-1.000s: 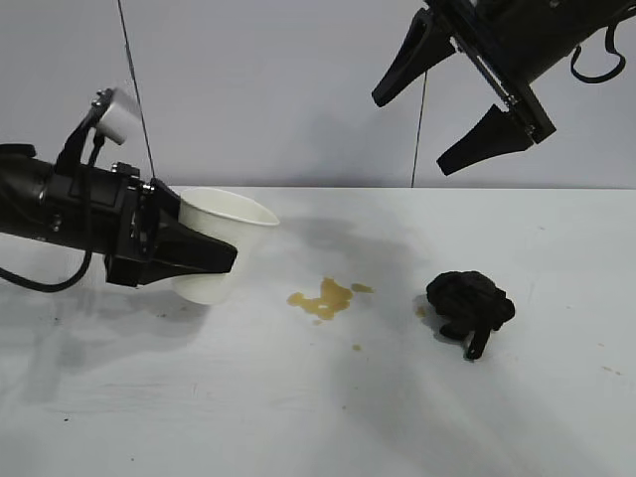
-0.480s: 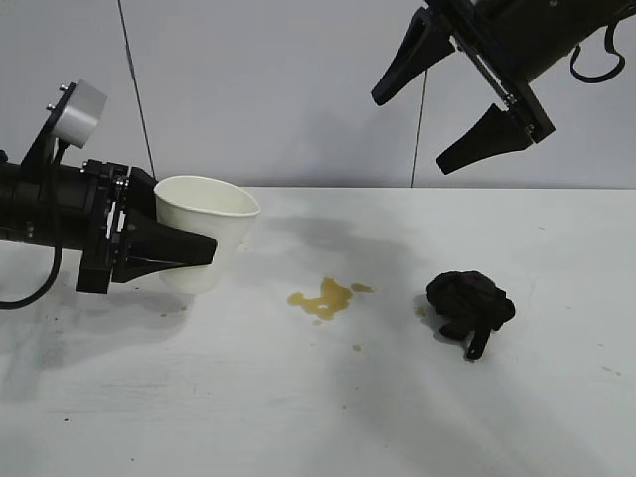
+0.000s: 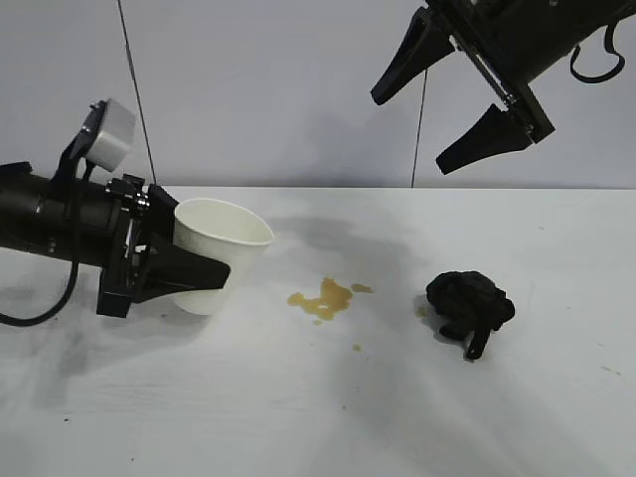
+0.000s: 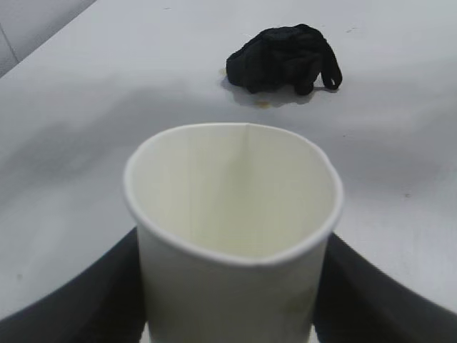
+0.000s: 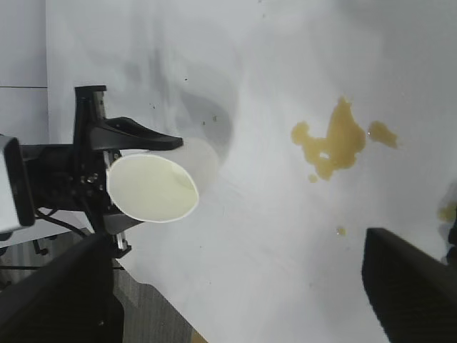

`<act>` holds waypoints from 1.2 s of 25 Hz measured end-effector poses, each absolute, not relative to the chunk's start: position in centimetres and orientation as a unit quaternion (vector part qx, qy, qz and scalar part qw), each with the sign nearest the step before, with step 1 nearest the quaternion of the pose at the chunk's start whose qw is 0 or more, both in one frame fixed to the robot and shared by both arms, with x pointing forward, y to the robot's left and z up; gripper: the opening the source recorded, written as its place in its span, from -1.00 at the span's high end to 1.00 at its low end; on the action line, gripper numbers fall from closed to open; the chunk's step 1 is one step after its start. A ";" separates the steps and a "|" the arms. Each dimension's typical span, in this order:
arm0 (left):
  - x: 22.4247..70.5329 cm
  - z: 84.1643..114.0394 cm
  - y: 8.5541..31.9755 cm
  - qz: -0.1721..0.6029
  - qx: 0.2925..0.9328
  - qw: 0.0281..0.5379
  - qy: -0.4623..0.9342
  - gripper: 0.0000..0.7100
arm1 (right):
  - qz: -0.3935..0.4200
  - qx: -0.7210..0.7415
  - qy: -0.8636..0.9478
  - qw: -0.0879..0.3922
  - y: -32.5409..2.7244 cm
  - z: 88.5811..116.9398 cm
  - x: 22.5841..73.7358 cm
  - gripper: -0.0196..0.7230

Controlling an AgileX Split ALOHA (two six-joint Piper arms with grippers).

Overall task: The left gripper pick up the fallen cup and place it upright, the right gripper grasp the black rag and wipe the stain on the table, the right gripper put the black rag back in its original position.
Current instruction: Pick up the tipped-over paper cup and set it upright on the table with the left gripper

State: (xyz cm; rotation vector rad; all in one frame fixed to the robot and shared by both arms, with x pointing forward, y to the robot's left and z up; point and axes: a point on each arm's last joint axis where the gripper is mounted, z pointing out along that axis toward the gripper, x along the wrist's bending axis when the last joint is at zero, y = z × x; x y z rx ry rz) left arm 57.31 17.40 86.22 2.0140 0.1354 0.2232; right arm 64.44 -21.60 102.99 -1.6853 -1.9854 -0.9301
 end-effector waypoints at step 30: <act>59.4 85.1 18.7 0.082 0.826 0.549 0.101 -0.66 | -0.330 -0.599 -0.705 0.187 -21.6 103.0 64.4 -0.80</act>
